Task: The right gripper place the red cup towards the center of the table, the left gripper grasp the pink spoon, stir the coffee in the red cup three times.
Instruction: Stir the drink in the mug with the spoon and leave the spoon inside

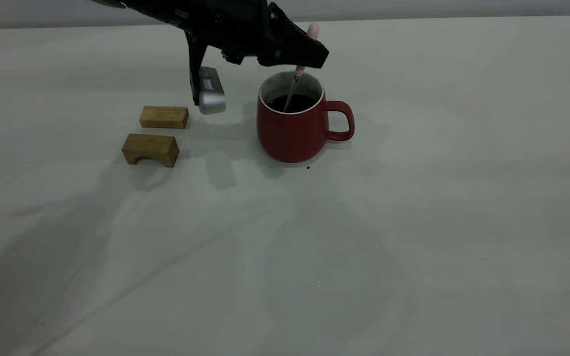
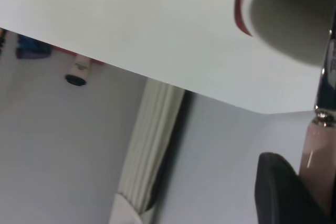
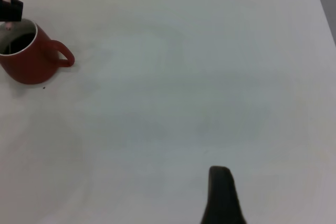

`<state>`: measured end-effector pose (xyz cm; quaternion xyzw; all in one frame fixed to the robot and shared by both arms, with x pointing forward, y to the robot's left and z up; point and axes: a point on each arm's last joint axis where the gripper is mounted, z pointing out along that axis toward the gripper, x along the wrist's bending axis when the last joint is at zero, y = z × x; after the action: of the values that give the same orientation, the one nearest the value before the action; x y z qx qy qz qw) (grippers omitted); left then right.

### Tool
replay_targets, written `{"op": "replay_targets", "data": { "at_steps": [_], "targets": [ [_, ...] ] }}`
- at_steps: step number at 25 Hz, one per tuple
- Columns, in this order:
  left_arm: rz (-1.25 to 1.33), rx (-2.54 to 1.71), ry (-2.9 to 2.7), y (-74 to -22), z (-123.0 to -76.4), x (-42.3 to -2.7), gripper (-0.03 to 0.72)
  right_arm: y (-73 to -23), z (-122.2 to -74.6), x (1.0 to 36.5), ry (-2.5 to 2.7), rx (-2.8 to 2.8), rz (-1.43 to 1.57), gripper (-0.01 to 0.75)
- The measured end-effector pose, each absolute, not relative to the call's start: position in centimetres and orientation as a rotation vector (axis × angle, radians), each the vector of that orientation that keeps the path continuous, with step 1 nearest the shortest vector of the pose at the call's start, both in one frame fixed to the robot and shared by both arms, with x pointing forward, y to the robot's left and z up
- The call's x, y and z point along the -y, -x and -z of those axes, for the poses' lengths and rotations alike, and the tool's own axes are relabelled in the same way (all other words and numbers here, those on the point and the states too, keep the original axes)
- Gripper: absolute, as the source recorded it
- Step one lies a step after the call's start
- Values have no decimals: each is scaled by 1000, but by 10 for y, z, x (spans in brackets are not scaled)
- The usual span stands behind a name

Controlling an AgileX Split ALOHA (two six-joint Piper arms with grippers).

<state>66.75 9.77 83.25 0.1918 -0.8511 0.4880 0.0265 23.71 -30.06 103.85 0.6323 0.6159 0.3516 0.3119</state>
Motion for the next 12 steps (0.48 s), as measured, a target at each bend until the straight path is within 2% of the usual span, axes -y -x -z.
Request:
{"op": "replay_targets", "data": {
  "at_steps": [12],
  "targets": [
    [-1508, 2616, -632, -669, -833, -99, 135, -237, -1038, 301, -1668, -1625, -928, 587]
  ]
}}
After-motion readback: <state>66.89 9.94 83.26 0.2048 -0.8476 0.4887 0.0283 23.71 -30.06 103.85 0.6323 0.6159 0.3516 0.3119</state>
